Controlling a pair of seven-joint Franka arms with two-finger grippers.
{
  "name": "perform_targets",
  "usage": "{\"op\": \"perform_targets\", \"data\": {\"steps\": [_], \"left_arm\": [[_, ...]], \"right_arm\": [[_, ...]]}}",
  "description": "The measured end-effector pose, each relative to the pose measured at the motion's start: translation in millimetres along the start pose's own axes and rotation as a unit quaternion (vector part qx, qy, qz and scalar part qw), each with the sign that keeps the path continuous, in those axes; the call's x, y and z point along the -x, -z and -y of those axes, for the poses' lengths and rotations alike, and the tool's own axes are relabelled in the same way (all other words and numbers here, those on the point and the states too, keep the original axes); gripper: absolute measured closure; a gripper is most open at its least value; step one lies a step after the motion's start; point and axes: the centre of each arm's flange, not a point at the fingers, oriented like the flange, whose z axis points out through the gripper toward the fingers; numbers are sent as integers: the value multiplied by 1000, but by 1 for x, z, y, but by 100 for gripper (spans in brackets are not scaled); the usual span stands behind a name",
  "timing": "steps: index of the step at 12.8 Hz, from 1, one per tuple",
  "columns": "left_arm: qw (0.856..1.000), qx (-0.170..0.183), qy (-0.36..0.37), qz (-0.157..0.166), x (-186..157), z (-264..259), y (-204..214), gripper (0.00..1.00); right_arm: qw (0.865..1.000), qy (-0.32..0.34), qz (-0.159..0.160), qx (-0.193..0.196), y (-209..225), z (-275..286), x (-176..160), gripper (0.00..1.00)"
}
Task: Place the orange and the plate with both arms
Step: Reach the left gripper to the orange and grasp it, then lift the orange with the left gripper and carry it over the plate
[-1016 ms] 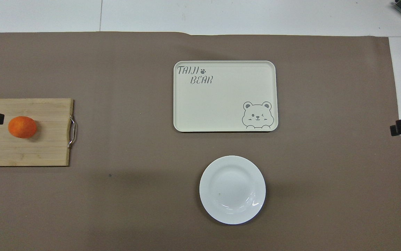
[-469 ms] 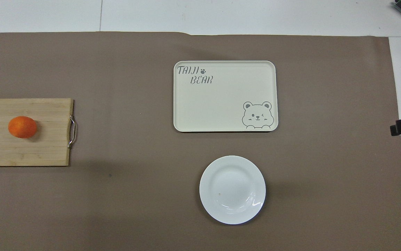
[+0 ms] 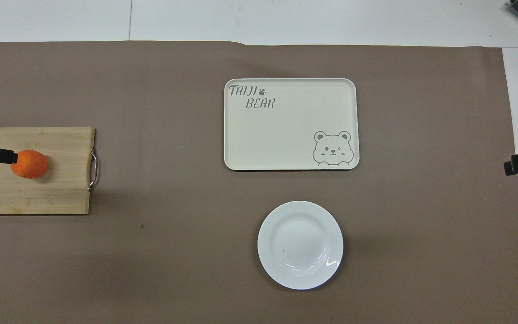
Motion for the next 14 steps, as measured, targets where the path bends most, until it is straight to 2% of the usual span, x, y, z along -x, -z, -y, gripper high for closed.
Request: {"op": "perform_targets", "data": {"steps": [2,6,14], "left_arm": [[1000,3,1,13,-3,8,-32,0],[1000,-6,1,0,-5,24,-96,0],[1000,-8,7,2,4,33,-150,0]], "right_arm": [[1000,0,0,0,0,0,0,0],[1000,0,0,0,0,0,0,0],[1000,0,0,0,0,0,0,0]]}}
